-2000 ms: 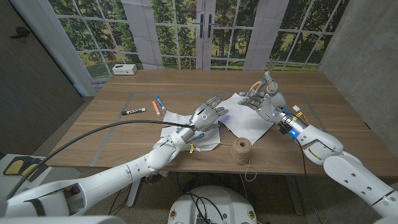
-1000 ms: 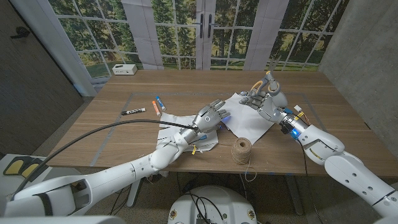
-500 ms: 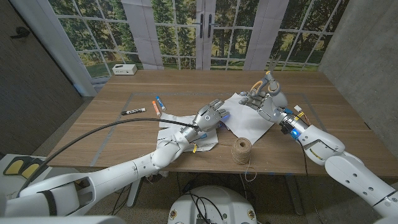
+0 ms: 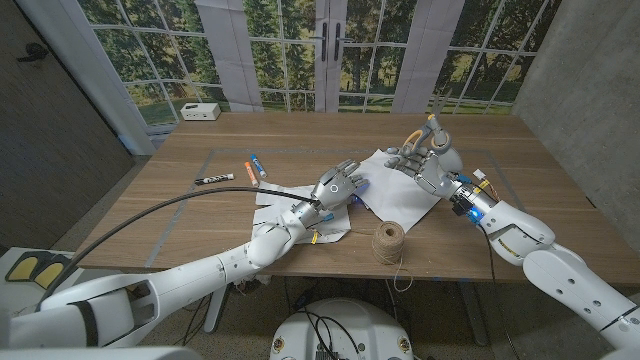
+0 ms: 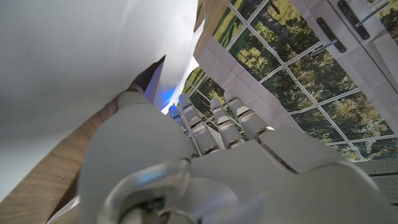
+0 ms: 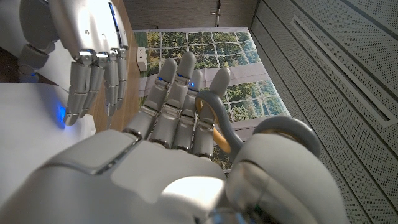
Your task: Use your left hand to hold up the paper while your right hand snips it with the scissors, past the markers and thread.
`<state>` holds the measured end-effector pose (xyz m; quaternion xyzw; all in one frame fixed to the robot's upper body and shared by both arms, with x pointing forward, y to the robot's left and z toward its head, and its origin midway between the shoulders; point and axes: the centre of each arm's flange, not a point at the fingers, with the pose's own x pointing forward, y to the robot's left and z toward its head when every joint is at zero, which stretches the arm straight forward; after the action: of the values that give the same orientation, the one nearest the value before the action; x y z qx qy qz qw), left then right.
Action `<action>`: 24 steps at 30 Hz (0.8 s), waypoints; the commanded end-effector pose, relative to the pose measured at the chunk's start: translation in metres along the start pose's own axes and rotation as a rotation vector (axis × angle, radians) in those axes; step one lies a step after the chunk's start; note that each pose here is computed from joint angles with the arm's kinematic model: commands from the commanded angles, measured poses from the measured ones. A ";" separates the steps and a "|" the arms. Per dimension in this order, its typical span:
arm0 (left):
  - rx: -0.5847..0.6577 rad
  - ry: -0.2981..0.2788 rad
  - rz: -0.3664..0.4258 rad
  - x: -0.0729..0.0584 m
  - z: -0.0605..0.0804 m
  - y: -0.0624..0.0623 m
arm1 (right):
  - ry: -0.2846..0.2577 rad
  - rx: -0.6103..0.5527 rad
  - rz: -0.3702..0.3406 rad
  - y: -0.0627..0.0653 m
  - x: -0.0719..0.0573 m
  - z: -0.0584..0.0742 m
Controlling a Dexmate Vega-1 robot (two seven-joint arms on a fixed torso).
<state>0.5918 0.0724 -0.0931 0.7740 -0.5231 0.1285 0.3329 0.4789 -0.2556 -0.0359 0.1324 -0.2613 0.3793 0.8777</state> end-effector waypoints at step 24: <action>0.005 -0.026 0.008 0.013 0.005 -0.003 | -0.006 0.039 0.009 -0.010 0.000 -0.002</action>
<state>0.5978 0.0642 -0.0916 0.7737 -0.5281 0.1227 0.3279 0.4852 -0.2590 -0.0380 0.1447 -0.2583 0.3873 0.8731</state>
